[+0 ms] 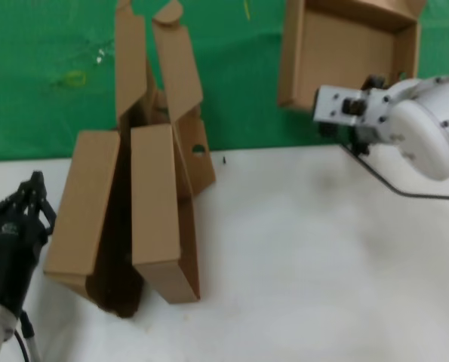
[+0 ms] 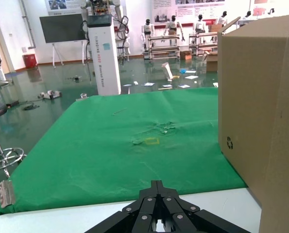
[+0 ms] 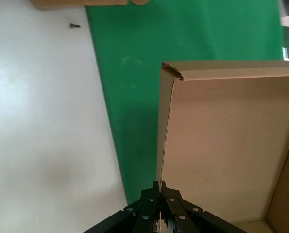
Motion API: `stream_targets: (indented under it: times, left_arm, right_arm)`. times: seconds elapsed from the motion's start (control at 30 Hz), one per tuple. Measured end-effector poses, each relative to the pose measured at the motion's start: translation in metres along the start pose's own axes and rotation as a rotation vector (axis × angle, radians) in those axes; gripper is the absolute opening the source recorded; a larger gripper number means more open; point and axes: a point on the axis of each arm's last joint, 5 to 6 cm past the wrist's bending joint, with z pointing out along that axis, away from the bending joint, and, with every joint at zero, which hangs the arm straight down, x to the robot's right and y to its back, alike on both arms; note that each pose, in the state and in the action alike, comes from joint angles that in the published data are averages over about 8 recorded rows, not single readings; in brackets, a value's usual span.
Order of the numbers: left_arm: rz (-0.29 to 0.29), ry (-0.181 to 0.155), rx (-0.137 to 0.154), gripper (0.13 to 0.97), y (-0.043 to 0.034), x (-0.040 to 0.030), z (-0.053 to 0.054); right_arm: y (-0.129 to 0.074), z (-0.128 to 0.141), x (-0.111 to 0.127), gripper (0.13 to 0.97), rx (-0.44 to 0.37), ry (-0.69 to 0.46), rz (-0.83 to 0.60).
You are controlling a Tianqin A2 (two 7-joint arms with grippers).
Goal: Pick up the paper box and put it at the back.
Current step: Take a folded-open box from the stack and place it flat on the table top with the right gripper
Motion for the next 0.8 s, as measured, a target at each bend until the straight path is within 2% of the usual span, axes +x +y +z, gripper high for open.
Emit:
stream_targets:
  times: [0.17, 0.37, 0.8]
  left_arm:
    - [0.000, 0.000, 0.000, 0.143, 0.0000, 0.0000, 0.000]
    - [0.000, 0.000, 0.000, 0.143, 0.0000, 0.0000, 0.000]
    - [0.000, 0.000, 0.000, 0.143, 0.0000, 0.0000, 0.000]
  right_arm:
    - [-0.026, 0.011, -0.001, 0.149, -0.017, -0.060, -0.041]
    - [-0.049, 0.019, -0.003, 0.148, -0.024, -0.106, -0.076]
    - [-0.068, 0.030, -0.009, 0.148, -0.036, -0.107, -0.119]
